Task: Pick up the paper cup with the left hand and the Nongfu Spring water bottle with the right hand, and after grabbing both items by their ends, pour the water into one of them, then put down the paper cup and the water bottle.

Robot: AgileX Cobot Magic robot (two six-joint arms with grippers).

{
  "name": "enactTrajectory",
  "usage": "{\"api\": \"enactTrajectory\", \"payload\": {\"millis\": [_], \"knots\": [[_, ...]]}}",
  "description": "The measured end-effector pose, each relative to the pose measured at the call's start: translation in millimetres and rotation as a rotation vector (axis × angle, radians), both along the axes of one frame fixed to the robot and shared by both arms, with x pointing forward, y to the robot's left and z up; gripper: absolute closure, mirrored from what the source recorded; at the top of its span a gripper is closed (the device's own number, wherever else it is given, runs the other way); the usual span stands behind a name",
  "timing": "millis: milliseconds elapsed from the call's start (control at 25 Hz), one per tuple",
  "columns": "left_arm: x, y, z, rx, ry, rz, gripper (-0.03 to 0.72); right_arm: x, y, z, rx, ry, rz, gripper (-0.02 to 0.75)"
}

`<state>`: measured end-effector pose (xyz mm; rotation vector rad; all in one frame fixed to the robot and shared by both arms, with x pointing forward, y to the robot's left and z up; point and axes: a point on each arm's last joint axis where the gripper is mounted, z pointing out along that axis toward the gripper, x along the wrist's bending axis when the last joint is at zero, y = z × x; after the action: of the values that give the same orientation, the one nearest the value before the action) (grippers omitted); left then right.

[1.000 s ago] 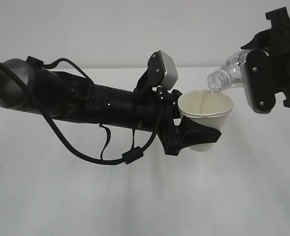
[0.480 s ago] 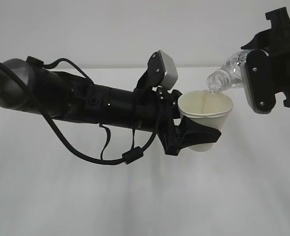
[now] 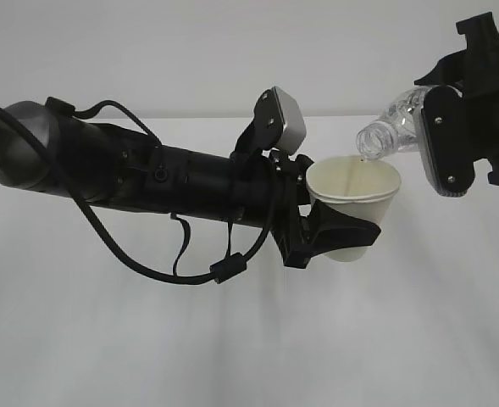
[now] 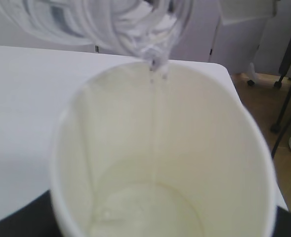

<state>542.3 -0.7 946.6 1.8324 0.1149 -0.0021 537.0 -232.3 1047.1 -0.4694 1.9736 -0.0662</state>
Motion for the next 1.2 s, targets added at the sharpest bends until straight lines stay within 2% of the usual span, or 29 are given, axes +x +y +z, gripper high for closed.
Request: {"api": "enactTrajectory", "payload": {"millis": [1200], "knots": [[-0.1, 0.0, 0.1, -0.001, 0.000, -0.001, 0.247, 0.0, 0.0, 0.0, -0.013, -0.002, 0.007, 0.291]]}}
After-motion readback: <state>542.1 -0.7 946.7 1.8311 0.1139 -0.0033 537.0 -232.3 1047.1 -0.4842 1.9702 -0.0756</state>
